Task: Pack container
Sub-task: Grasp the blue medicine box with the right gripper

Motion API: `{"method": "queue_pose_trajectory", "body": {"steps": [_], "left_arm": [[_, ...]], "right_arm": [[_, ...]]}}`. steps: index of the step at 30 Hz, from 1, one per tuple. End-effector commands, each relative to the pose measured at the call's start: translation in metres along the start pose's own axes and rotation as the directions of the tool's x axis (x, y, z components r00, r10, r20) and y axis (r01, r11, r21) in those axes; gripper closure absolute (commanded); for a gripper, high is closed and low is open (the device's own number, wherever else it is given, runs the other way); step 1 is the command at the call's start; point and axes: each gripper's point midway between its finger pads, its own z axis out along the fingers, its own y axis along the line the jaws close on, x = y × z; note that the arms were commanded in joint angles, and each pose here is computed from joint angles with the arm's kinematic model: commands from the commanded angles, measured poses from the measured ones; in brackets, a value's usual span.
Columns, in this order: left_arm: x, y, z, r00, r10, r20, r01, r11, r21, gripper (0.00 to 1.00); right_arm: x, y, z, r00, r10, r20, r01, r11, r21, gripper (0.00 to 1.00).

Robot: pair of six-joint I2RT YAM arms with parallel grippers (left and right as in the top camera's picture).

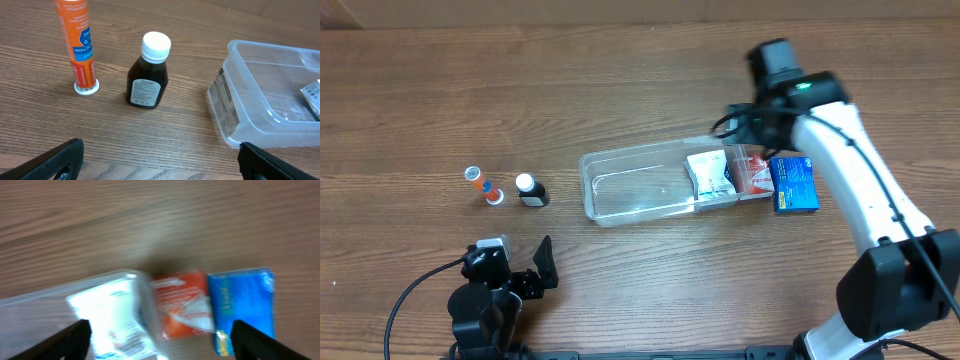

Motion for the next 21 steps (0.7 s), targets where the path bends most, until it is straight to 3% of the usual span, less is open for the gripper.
{"method": "queue_pose_trajectory", "body": {"steps": [1, 4, 7, 12, 21], "left_arm": [[0.000, 0.000, 0.000, 1.000, -0.011, 0.009, 0.011, 1.000, -0.002, 0.00], [0.000, 0.000, 0.000, 1.000, -0.011, 0.009, 0.011, 1.000, -0.002, 0.00], [0.000, 0.000, 0.000, 1.000, -0.011, 0.009, 0.011, 1.000, -0.002, 0.00], [0.000, 0.000, 0.000, 1.000, -0.011, 0.009, 0.011, 1.000, -0.002, 0.00], [0.000, 0.000, 0.000, 1.000, -0.011, 0.009, 0.011, 1.000, -0.002, 0.00]], "right_arm": [[-0.009, -0.063, -0.002, 0.979, 0.202, -0.025, -0.202, 0.979, 0.000, 0.07], [0.019, -0.104, 0.023, 0.950, 0.283, -0.135, -0.279, 0.959, 0.047, 0.07], [0.046, -0.108, 0.054, 0.959, 0.186, -0.212, -0.179, 0.983, 0.050, 0.07], [0.063, -0.100, 0.082, 0.974, 0.037, -0.222, -0.042, 0.999, -0.018, 0.07], [0.073, -0.100, 0.111, 0.984, -0.041, -0.176, 0.034, 0.999, -0.040, 0.07]]}}
